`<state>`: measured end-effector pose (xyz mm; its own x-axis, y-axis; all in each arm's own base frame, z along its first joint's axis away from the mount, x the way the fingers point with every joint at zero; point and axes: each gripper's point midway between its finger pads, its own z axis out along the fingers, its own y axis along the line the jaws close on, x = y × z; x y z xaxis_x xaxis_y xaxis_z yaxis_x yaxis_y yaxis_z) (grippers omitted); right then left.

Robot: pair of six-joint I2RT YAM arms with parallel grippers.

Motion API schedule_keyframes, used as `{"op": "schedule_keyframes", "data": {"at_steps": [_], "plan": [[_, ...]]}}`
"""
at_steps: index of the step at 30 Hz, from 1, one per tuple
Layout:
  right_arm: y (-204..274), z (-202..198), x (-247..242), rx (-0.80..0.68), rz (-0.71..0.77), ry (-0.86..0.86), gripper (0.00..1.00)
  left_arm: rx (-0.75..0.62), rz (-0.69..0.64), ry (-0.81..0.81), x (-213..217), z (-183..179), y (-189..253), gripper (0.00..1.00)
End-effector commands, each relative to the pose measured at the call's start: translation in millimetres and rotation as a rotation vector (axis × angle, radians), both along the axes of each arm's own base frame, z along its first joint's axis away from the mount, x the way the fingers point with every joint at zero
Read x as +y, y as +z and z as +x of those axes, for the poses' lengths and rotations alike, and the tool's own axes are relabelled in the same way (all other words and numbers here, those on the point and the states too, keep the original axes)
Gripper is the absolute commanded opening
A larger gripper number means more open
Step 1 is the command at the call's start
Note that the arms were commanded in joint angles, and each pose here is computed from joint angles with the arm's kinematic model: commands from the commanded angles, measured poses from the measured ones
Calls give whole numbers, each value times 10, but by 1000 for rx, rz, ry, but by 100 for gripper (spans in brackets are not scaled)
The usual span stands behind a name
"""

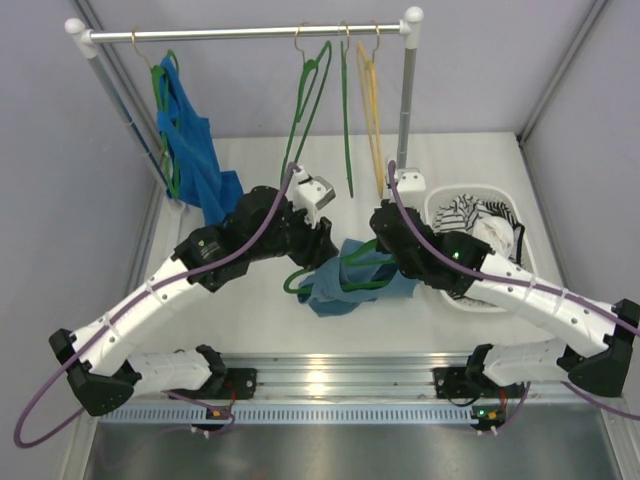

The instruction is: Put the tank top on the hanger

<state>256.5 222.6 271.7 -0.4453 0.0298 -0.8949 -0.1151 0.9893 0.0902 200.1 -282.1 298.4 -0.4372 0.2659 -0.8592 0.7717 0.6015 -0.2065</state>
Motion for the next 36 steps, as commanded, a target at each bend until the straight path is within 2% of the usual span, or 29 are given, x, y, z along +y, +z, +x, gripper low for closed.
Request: {"op": "schedule_keyframes", "data": {"at_steps": [1,8,16,23,27,31,36], "plan": [[413,32,-22,-75,69,-8,0,-98,43,48,187,78,237,48],[754,-6,20,-124,88,72,0,-137,119,29,327,57,314,56],[1172,-68,-50,-189,76,127,0,-156,17,-8,284,-64,710,58],[1782,-147,-32,-260,95,204,0,-230,-79,-46,262,-140,1169,61],[1785,-183,75,-255,78,244,0,-257,-98,-62,238,-144,1298,63],[1711,-224,164,-248,70,264,0,-233,-77,-89,197,-161,1161,63],[1591,-254,206,-233,62,280,0,-178,-98,-203,99,-358,939,62]]}}
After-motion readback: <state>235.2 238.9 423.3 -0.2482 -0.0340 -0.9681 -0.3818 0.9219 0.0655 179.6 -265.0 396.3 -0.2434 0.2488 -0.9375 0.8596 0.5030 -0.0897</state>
